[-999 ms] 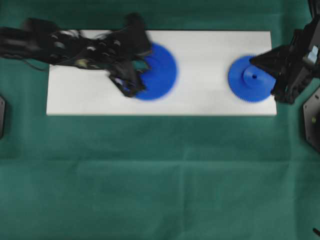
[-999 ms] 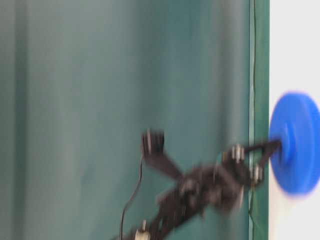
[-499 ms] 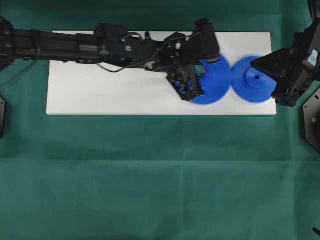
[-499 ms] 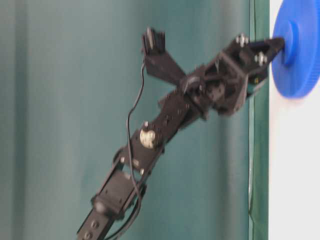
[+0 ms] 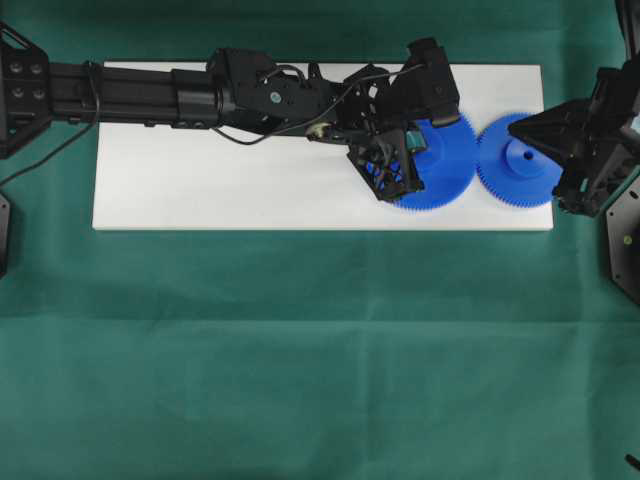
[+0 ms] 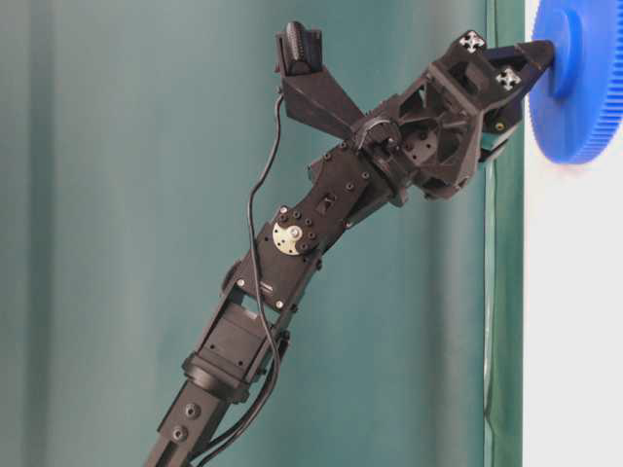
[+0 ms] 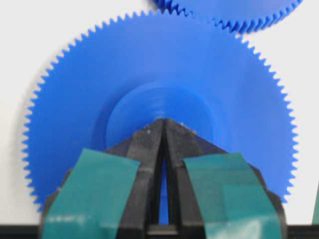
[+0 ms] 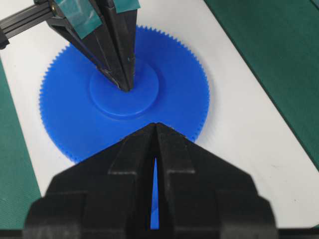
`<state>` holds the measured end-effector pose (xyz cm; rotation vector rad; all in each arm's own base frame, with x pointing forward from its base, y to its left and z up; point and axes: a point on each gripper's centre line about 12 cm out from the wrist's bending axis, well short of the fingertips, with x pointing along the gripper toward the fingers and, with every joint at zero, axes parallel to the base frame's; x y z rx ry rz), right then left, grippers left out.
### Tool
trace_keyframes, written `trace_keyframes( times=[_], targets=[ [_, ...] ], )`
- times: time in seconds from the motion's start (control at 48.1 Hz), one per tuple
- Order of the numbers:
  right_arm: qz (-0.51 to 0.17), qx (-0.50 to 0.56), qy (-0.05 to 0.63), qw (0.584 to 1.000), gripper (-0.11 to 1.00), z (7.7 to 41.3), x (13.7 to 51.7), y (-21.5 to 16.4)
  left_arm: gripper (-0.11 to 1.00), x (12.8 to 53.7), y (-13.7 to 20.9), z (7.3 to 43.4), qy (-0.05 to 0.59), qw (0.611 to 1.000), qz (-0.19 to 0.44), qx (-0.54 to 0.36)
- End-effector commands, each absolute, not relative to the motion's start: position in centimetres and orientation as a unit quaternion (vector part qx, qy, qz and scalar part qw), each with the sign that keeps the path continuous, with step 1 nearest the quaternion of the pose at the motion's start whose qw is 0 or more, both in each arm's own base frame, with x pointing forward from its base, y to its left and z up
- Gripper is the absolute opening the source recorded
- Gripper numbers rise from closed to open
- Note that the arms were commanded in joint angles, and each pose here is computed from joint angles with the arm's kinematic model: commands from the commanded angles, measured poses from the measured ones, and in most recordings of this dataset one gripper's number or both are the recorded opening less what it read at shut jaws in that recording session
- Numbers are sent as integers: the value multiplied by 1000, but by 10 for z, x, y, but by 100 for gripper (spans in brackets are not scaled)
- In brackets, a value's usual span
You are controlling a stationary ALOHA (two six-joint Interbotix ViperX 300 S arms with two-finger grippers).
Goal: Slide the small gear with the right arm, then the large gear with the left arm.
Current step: 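Slide the large gear back left along the board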
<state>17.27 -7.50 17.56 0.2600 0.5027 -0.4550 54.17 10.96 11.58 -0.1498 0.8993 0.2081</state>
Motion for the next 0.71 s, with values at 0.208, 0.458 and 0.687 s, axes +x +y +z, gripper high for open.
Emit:
trace_keyframes(
  times=[0.208,0.458,0.687],
  targets=[
    [-220,125,237,938,50,180,175,-75,0,524,107,114,452,883,102,-76],
    [-221,126,234,938,50,182,175,-76,0,480,105,105,487,862,109,-85],
    [-217,125,231,940,50,185,178,-75,0,415,107,93,517,840,129,-106]
  ],
)
